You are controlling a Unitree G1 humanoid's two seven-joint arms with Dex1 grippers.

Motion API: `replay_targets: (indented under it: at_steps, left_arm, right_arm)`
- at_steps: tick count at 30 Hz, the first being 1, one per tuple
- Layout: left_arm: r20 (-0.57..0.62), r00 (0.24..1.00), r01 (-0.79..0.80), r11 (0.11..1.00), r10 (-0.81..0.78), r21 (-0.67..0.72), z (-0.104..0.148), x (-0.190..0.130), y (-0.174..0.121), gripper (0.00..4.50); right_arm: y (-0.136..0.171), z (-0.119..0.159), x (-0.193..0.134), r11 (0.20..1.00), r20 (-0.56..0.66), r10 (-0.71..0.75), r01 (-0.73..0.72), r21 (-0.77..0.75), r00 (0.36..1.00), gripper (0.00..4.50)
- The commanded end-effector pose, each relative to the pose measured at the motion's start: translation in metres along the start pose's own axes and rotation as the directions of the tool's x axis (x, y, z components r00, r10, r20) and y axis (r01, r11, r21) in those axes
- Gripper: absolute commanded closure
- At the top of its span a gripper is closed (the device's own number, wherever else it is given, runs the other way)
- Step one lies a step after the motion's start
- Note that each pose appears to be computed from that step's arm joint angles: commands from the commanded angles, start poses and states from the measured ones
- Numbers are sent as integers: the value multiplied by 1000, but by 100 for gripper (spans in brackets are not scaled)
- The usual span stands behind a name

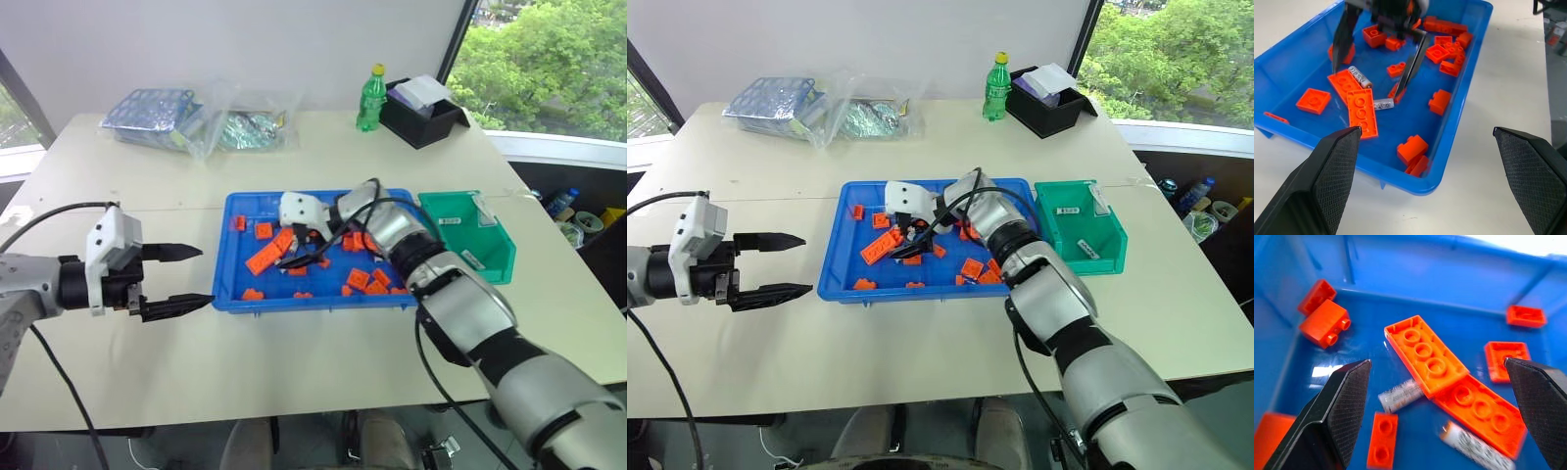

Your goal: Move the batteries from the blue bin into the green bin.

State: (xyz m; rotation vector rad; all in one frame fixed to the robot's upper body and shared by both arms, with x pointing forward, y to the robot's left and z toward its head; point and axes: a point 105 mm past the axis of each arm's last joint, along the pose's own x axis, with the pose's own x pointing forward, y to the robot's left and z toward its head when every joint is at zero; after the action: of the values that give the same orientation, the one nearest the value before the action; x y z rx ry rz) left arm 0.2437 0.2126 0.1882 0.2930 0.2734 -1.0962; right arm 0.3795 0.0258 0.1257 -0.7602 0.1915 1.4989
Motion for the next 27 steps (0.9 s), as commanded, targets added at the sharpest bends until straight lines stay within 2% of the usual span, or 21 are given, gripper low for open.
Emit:
replay_targets:
  at_steps: [1,5,12,15,19,20,27]
  left_arm:
    - [16,1000,-13,999,12,38,9,-5,-3,0]
    - [19,999,-28,999,27,42,9,-5,0,0]
    - [30,999,-42,998,41,45,11,-6,5,0]
    - [35,998,-61,997,60,44,10,-7,9,0]
    - [54,995,-82,996,80,31,10,-6,16,0]
    - [54,995,-83,996,81,31,9,-5,17,0]
    - [72,992,-109,994,107,19,7,-4,25,0]
  right_arm:
    - [-8,17,4,998,17,-28,29,-61,999,1]
    - [-2,15,18,998,1,-23,23,-55,1000,1]
    - [0,7,24,999,-28,-43,42,-20,999,1]
    - [-1,9,23,999,-1,-48,48,11,999,90]
    - [-2,12,20,999,28,-44,43,25,999,297]
    - [-2,13,20,999,39,-43,41,31,998,332]
    - [-16,30,5,993,138,-109,101,64,984,334]
